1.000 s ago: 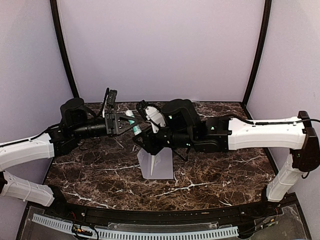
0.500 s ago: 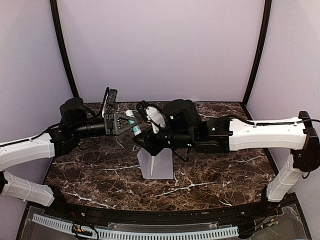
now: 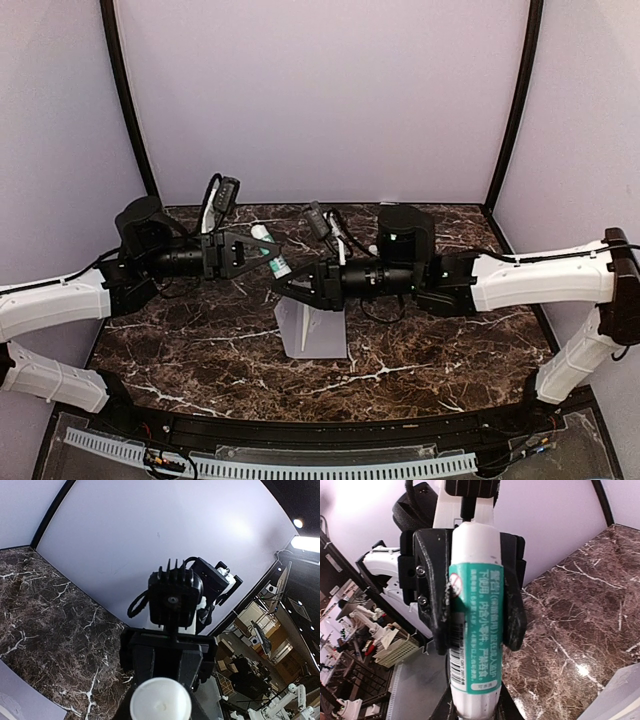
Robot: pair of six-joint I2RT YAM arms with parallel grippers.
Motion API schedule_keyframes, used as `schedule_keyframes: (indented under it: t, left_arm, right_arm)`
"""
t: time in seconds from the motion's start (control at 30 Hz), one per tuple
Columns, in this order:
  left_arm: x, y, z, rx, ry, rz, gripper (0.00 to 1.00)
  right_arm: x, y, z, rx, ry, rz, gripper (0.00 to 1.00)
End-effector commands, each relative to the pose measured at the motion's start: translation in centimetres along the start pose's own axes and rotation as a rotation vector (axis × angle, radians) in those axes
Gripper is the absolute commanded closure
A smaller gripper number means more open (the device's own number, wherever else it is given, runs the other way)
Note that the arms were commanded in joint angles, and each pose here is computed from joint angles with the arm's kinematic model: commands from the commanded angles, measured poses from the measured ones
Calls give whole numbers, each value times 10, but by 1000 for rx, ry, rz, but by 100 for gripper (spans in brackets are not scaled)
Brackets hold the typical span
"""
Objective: Place the letter into the envelope and seal it
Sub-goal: Unscrew the solid glue.
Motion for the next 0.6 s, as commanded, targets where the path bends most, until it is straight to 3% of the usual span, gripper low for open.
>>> schedule_keyframes:
  t: [0.0,0.17,0.27,0.5,0.57]
  left_arm:
    - [-8,-15,-7,45,55,-136,100]
    - [-11,-18,-6,49,29,-128,100]
    - [-13,-14,-2,38,-29,-39,100]
    - [-23,0,3,-40,-127,245,100]
    - [-24,2,3,-52,-137,268,100]
  right_arm:
    - [-30,7,30,54,-137,211,96]
    - [-32,4,27,67,-123,244,93]
    - [-29,3,25,55,-102,194,86]
    - [-30,12,17,-62,-56,-1,46]
    - [-31,14,11,-89,-43,-63,39]
Point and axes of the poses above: each gripper's point midway between its finger pads, its own x axis out along the fingers, its own y axis along the line the jaws close on, z = x × y, the point moved 10 cm from there along -x, back along the fingers, and after that the axes turned 9 degrees about x, right-handed, at the moved point
